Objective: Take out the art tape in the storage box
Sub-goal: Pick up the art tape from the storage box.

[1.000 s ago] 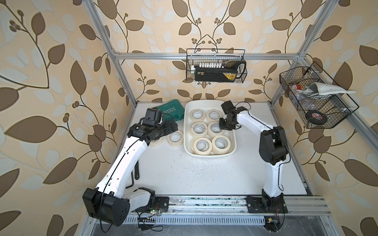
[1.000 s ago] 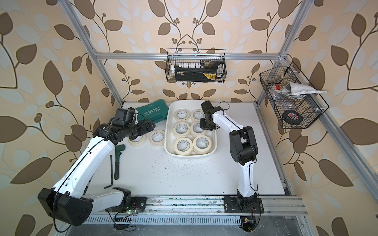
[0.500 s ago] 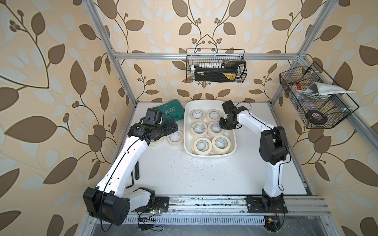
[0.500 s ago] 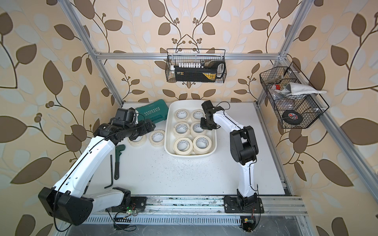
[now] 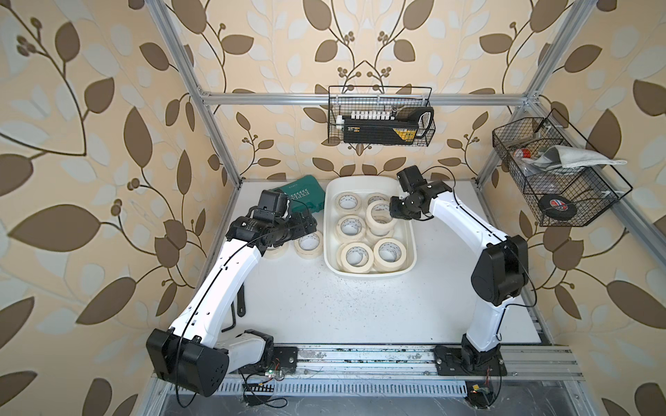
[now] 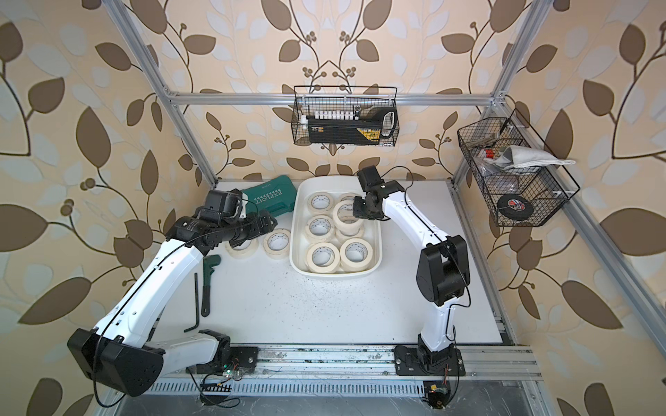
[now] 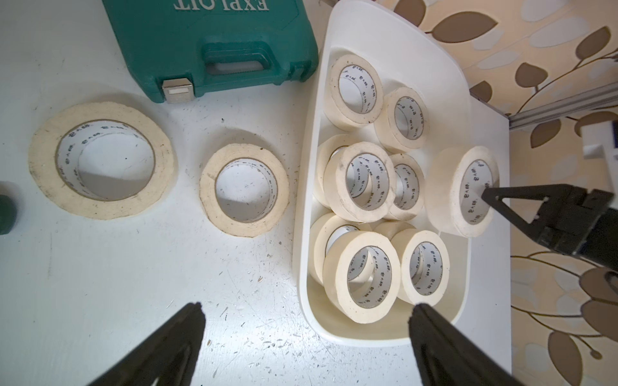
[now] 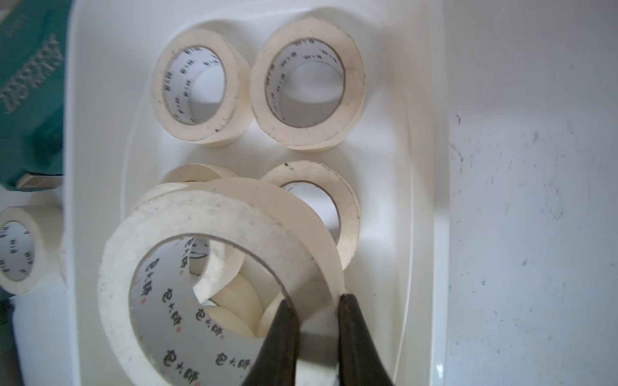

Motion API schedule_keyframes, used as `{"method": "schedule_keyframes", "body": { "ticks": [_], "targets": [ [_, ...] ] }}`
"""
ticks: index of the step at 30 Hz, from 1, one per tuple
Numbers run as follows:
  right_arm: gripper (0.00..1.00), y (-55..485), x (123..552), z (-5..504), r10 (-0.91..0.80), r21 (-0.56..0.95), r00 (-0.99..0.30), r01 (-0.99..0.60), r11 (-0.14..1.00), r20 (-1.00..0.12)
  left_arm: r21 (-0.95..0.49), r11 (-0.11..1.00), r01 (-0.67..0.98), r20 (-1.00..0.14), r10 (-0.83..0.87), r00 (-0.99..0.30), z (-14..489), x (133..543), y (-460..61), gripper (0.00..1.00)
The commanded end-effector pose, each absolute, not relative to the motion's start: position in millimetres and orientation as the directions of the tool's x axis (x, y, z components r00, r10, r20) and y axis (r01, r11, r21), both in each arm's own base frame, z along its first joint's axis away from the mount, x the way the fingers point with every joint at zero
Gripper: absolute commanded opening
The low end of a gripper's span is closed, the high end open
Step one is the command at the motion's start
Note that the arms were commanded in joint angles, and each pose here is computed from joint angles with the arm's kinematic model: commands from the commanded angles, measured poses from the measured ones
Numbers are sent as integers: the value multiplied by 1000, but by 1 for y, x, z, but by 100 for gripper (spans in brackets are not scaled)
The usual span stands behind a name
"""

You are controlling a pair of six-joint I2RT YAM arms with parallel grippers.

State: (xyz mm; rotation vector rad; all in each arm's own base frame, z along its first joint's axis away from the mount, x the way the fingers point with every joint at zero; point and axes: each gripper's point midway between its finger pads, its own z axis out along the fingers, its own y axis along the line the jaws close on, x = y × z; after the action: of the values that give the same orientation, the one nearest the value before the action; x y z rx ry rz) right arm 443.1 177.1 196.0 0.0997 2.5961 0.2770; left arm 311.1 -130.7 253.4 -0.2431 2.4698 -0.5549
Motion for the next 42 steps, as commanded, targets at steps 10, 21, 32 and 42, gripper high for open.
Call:
{"method": "schedule_keyframes", "body": {
  "ticks": [10, 21, 32, 42],
  "targets": [
    [0, 249, 388, 240, -12, 219, -819, -167, 961, -574, -411, 897, 164, -555, -103, -825, 263, 313, -169, 99],
    [0, 286, 363, 215, -86, 203, -841, -226, 953, -534, -322, 935, 147, -484, -29, -875, 224, 321, -179, 97],
    [0, 298, 357, 205, -124, 177, -847, -248, 952, -517, -313, 929, 198, -522, 6, -853, 232, 320, -196, 93],
    [0, 301, 357, 196, -119, 177, -862, -233, 956, -492, -388, 891, 236, -527, -4, -850, 233, 323, -218, 93]
  ]
}}
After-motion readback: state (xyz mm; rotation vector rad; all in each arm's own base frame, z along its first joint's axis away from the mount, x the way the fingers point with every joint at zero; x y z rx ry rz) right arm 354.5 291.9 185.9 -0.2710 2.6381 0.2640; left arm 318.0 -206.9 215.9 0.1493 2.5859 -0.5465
